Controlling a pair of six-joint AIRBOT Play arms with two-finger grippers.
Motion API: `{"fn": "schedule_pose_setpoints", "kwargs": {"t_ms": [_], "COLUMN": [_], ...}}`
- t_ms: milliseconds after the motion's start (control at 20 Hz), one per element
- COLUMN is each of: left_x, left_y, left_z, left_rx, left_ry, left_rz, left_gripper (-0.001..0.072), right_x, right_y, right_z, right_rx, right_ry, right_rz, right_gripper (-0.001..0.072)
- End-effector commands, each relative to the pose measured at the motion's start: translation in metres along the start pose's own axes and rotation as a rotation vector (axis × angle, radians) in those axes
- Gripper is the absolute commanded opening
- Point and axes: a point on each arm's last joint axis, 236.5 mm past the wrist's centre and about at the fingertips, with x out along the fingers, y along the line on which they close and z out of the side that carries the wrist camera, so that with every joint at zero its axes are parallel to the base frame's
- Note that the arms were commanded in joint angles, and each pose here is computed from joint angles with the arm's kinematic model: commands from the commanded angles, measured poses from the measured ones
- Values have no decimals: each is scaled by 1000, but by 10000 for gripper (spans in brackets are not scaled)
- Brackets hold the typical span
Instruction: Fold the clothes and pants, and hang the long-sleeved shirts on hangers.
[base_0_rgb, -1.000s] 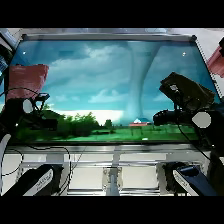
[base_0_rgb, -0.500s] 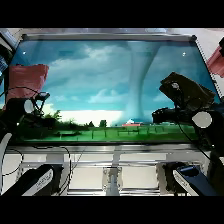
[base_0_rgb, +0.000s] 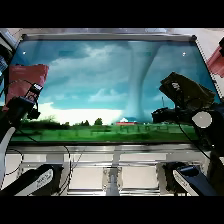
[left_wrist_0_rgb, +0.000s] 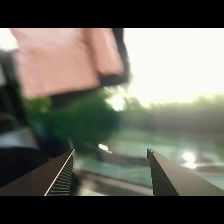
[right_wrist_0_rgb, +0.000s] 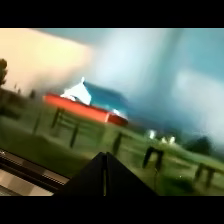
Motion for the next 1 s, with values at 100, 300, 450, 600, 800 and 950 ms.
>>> {"fn": "schedule_pose_setpoints", "kwargs": {"t_ms": [100,300,450,600,800,950], "left_x": [46,57,59,67,83,91], "left_y": [33,50,42,33,16,6], "left_z": [-14,1,22,28,25,29], "left_rx": [25,-89,-91,-77,-84,-92], "left_ry": [53,-9,-86,-101,-69,-73], "left_rz": [76,88,66,48,12,-9], "left_gripper": [471,472,472,472,472,470], "right_x": [0,0,0,0,0,0], "right_y": [2,6,6,6,6,6], "right_z": [0,1,1,1,1,1], "right_rx": [35,44,46,64,64,65], "right_ry": [-1,-4,-4,-4,-5,-4], "right_rz": [8,23,24,25,25,26], "right_gripper": [9,9,9,8,9,9]}}
